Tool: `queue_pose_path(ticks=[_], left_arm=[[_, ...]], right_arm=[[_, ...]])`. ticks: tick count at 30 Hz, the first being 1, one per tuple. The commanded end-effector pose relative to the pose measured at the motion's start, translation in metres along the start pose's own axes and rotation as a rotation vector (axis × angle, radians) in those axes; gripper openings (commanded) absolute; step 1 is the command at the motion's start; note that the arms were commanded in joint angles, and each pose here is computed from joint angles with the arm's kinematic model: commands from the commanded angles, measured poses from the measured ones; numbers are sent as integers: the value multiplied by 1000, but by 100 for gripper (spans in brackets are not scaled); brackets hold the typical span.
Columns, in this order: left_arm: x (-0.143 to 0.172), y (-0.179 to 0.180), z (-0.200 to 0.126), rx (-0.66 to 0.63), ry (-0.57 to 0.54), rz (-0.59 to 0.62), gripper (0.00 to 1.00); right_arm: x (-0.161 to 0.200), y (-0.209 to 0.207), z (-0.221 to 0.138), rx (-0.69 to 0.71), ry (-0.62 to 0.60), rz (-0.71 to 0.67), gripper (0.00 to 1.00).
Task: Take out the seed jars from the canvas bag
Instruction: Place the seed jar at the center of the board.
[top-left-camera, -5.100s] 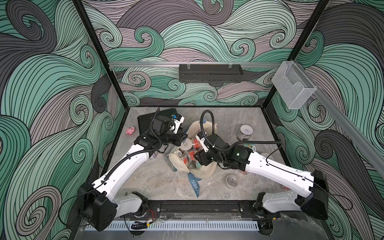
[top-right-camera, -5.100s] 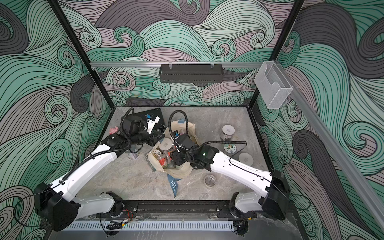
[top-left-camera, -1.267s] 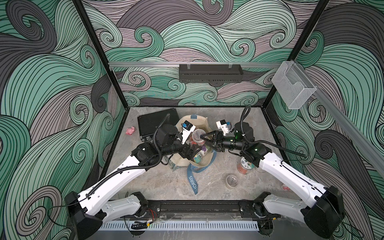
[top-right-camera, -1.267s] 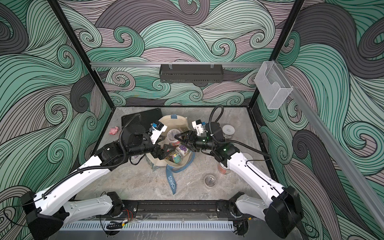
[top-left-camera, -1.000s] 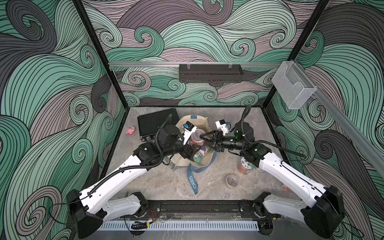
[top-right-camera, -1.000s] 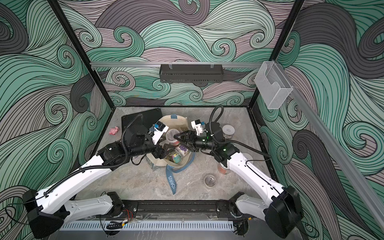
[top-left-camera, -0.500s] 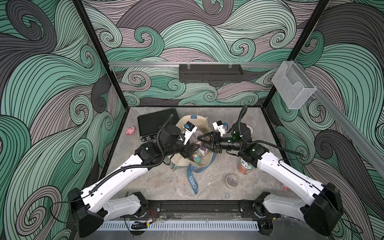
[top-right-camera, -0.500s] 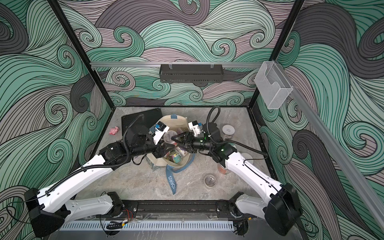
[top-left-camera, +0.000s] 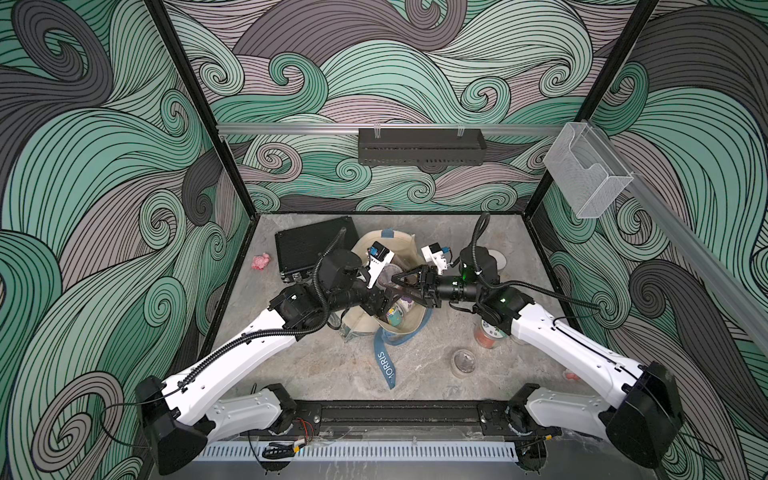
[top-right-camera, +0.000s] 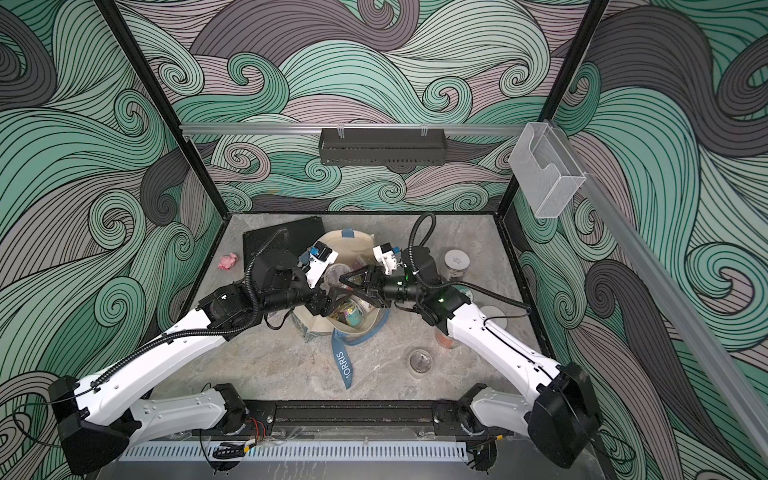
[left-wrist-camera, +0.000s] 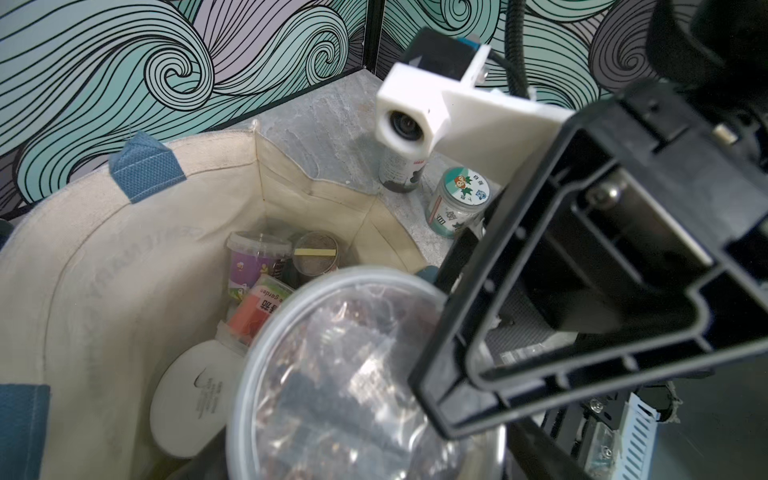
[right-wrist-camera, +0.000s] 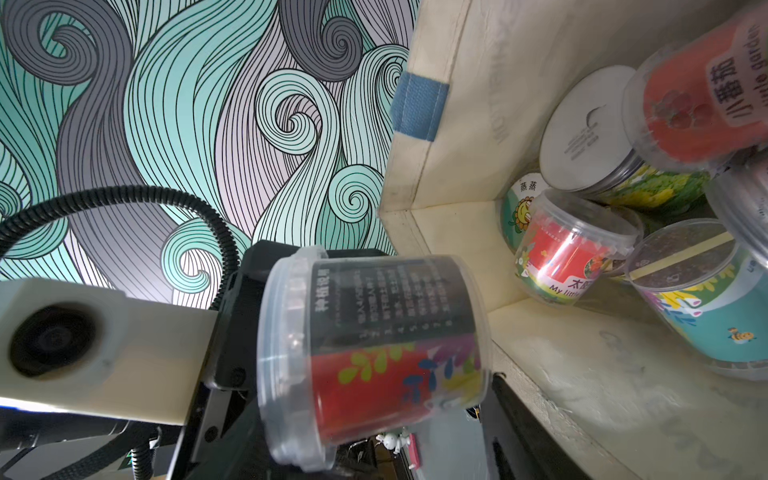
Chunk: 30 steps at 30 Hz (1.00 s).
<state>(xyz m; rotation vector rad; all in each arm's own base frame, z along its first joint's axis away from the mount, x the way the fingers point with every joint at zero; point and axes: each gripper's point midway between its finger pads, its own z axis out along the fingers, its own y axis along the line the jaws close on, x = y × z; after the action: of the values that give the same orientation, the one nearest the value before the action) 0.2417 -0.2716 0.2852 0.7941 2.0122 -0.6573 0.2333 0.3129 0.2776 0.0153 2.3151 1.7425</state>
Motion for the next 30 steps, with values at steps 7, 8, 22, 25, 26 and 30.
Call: queue_pose_path(ticks=[7,8,22,25,26,30], left_arm=[[-28,-5,-3,11,-113,8,79],[-29,-5,-2,13,-119,9,76],[-28,-5,1,18,-122,15,51],[-27,-4,2,13,-117,13,51],[-28,-4,3,13,-115,14,51],[-29,-4,8,13,-104,8,51]], right_arm=[[3,25,1,-97,27,-9,61],[2,27,1,-104,26,-6,61],[1,20,-2,-77,7,0,69],[-6,10,-18,5,-58,-23,78],[-9,6,-27,45,-93,-37,81],[-18,-14,-74,213,-231,-84,99]])
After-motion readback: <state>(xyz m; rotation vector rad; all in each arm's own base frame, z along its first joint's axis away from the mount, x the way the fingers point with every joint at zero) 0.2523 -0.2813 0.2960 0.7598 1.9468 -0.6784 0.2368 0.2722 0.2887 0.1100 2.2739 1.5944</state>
